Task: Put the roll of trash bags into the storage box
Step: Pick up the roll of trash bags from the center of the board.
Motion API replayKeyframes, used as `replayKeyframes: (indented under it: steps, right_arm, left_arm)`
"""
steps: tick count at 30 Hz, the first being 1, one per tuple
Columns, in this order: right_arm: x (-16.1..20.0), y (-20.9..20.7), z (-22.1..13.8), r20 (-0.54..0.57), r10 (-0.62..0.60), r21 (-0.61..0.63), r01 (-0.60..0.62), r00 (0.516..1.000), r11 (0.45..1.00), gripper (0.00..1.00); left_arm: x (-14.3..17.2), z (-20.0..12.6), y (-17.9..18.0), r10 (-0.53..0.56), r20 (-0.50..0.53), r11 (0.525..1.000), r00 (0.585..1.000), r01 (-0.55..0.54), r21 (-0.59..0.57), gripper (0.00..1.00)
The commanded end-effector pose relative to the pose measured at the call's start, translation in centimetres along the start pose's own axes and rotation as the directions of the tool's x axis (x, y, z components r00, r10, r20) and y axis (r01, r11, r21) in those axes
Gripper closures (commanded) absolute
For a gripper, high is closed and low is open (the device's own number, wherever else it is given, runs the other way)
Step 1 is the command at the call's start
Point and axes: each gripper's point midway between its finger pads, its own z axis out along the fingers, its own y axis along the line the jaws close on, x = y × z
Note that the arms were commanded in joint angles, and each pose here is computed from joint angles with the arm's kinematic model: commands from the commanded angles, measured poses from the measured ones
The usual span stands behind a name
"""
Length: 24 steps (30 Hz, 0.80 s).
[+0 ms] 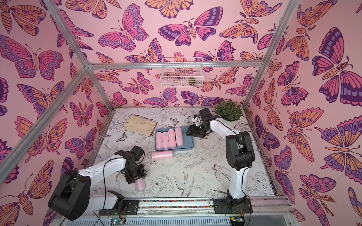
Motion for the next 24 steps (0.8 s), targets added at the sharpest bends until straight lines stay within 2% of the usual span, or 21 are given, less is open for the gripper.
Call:
replayKeyframes:
  steps: [1, 4, 13, 24]
  right_arm:
    - [-0.6, 0.2, -1.8, 0.045, -0.008, 0.0, 0.008, 0.999, 1.0, 0.29]
    - [-0.4, 0.2, -2.2, 0.057, -0.001, -0.007, 0.002, 0.998, 1.0, 0.29]
    - [-0.1, -0.2, -3.7, 0.077, 0.012, 0.001, -0.012, 0.997, 1.0, 0.29]
    - [0.3, -1.2, -5.8, 0.112, 0.045, 0.002, -0.046, 0.993, 0.999, 0.29]
  left_arm:
    - [-0.4, -0.1, -0.6, 0.013, 0.016, 1.0, 1.0, -0.013, 0.013, 0.47]
    - [-0.9, -0.7, -1.2, 0.021, 0.045, 0.999, 0.999, -0.022, 0.028, 0.52]
    - [-2.6, -4.0, -4.4, 0.087, 0.135, 0.987, 0.987, -0.104, 0.122, 0.55]
    - [-6.3, -10.0, -11.2, 0.218, 0.272, 0.938, 0.937, -0.278, 0.208, 0.54]
